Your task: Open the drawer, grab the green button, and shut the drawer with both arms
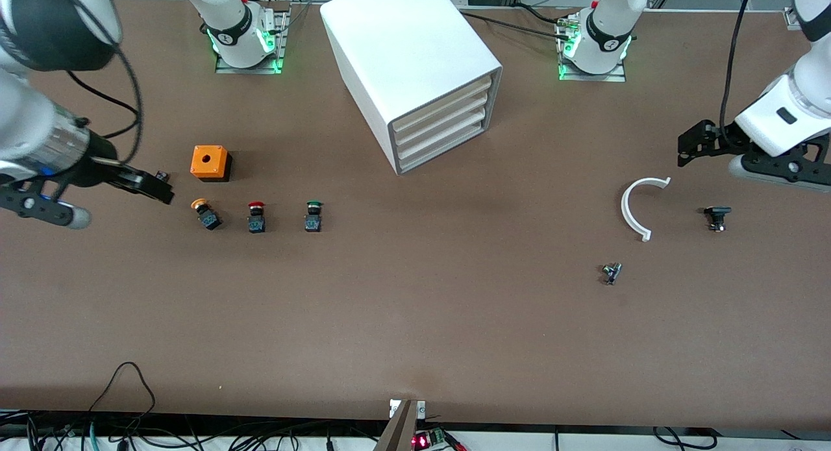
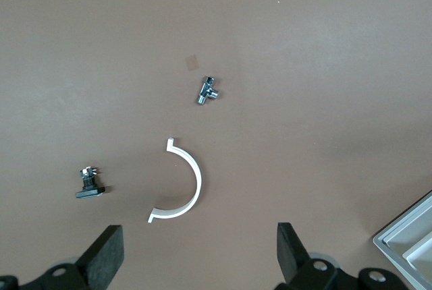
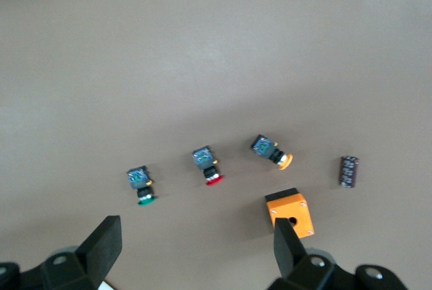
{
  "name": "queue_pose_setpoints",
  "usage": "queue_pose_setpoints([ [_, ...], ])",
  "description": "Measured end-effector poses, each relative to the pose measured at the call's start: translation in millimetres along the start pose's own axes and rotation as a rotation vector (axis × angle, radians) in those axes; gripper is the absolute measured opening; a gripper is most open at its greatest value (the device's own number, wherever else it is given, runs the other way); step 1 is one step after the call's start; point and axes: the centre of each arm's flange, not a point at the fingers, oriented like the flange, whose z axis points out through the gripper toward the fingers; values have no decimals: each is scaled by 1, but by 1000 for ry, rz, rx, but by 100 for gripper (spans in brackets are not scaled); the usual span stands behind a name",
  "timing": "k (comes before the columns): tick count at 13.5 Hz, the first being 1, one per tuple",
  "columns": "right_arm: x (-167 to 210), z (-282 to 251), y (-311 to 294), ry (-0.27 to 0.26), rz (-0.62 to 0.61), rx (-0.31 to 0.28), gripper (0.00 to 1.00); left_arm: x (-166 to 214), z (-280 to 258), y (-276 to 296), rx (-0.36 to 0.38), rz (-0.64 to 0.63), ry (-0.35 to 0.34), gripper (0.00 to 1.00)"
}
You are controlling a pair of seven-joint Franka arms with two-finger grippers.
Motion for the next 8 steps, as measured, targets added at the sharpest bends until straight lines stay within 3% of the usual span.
queue_pose_setpoints([
  [3, 7, -2, 36, -14, -74, 1, 100, -3, -11, 3, -1, 6, -8, 100],
  [8, -9, 11, 67, -52, -115, -45, 100, -5, -24, 10, -7, 16, -5, 100],
])
